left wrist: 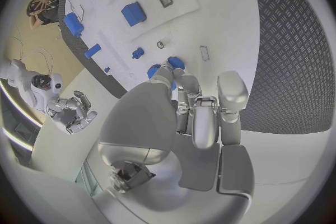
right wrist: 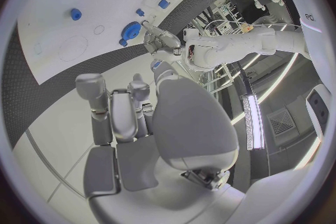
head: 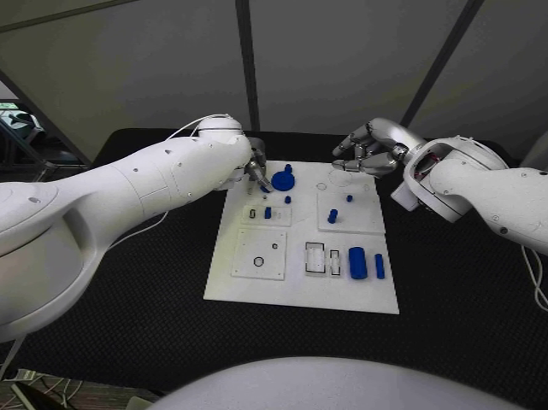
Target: Assemble the parts on the task board
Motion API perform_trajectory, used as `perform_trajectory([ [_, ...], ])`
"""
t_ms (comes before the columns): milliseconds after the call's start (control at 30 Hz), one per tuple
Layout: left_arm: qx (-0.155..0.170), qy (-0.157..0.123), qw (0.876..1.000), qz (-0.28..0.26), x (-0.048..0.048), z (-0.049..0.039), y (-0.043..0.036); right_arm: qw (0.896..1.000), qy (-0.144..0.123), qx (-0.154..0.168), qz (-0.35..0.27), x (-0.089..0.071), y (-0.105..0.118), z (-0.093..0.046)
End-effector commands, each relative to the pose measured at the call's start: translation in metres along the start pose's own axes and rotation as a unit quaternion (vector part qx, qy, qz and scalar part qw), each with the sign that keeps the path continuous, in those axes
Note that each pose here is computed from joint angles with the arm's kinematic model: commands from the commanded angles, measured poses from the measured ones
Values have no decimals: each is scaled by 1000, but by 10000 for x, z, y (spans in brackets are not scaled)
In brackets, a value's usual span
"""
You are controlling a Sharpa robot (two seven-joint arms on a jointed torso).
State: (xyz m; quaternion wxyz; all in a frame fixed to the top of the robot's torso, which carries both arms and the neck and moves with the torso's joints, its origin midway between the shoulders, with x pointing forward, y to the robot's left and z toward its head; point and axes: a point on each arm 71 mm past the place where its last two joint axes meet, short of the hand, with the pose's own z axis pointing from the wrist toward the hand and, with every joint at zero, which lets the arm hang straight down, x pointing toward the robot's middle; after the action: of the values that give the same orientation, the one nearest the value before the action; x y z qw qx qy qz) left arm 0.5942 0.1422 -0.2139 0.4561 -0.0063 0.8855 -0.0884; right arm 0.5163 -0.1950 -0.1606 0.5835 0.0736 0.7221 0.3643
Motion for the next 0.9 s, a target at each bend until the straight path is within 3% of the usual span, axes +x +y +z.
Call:
perform_trajectory([
  [33, -2, -3, 1000, -7, 0, -7, 27, 1000, 3, -2, 1, -3, 9, 0],
  [567, 16, -62, 997, -31, -121, -122, 161, 1000, 2, -1, 0, -15, -7, -9],
  [733, 47, -93, 993, -49, -174, -189, 214, 1000, 1, 1, 0, -26, -21, -19],
  [900, 117, -133, 982, -64, -235, -278, 213, 1000, 0, 1, 0, -31, -28, -24],
])
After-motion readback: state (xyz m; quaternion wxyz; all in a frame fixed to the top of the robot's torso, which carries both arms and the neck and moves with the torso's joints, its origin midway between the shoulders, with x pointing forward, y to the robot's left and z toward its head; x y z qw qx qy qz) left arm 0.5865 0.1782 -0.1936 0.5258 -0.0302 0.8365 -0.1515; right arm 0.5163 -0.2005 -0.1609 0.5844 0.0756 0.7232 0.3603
